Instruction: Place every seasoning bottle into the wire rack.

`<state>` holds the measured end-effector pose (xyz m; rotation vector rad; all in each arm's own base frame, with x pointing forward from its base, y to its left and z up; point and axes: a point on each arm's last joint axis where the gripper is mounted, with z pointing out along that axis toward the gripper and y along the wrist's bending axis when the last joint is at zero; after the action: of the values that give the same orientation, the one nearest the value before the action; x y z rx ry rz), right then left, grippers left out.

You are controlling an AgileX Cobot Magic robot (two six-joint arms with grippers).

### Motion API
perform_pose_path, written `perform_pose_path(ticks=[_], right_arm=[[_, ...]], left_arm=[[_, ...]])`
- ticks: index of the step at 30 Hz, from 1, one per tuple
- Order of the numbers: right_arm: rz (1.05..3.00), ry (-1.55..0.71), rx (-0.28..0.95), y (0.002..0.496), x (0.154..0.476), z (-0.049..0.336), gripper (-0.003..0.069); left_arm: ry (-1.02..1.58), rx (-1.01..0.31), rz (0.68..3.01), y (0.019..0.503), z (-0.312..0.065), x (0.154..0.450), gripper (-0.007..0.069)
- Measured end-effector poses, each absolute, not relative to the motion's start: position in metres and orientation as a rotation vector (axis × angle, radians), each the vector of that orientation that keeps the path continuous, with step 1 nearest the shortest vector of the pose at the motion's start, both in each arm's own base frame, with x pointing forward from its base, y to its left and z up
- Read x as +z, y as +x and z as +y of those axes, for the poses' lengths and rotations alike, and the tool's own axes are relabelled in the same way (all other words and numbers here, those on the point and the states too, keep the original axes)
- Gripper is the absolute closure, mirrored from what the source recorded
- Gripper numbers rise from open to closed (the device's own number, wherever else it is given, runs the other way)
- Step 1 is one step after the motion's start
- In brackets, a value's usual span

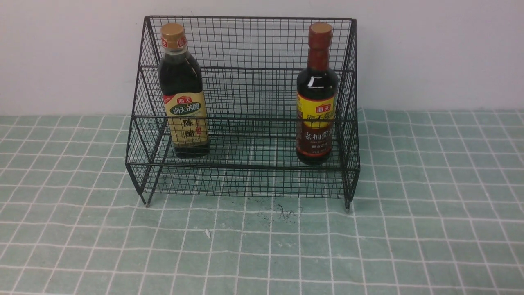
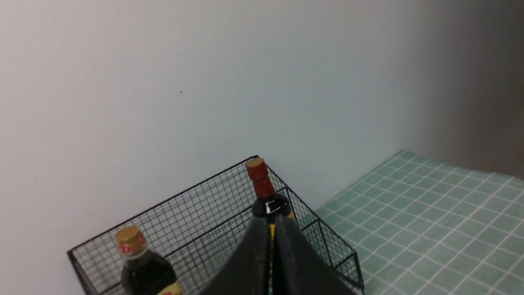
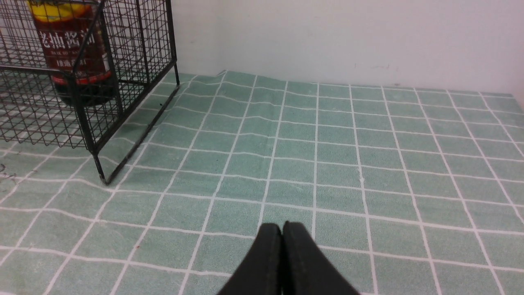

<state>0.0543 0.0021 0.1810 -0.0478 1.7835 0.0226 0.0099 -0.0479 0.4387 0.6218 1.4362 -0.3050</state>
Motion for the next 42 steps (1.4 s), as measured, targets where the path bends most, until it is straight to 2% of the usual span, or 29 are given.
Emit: perform_pose_path(ticks=[4, 7, 10, 11, 12, 14, 18, 19, 21, 24, 42], right_arm=[[1.784, -0.047, 0.023, 0.054, 0.181, 0.002, 0.0673], [1.784, -0.047, 0.023, 0.054, 0.181, 0.002, 0.0673], [1.784, -0.047, 0.023, 0.054, 0.181, 0.002, 0.0673], [1.784, -0.047, 0.023, 0.054, 0.181, 0.002, 0.0673], [1.784, -0.047, 0.023, 0.054, 0.181, 0.002, 0.0673], [1.784, -0.047, 0.023, 0.054, 0.181, 0.002, 0.0673], [1.784, -0.047, 0.023, 0.054, 0.181, 0.002, 0.0673], [1.784, -0.047, 0.023, 0.054, 0.181, 0.002, 0.0673], [1.784, -0.047, 0.023, 0.054, 0.181, 0.002, 0.0673], [1.784, -0.047, 0.023, 0.054, 0.181, 0.002, 0.0673], [1.784, -0.047, 0.023, 0.054, 0.181, 0.002, 0.0673]], left_arm=[[0.52, -0.233, 1.52, 0.012, -0.039, 0.412, 0.0631], [0.389, -0.171, 1.586, 0.015, -0.028, 0.379, 0.0631], [0.255, -0.11, 1.627, 0.022, -0.018, 0.335, 0.0631], [0.256, -0.099, 1.627, 0.022, -0.017, 0.332, 0.0631], [0.197, -0.071, 1.631, 0.024, -0.012, 0.309, 0.0631], [0.149, -0.046, 1.642, 0.029, -0.008, 0.281, 0.0631], [0.122, -0.02, 1.726, 0.043, -0.006, 0.231, 0.0631], [0.122, -0.018, 1.732, 0.044, -0.006, 0.228, 0.0631], [0.126, -0.012, 1.808, 0.049, -0.005, 0.2, 0.0631], [0.138, -0.006, 1.881, 0.051, -0.005, 0.175, 0.0631], [0.136, -0.003, 1.876, 0.052, -0.005, 0.171, 0.0631]])
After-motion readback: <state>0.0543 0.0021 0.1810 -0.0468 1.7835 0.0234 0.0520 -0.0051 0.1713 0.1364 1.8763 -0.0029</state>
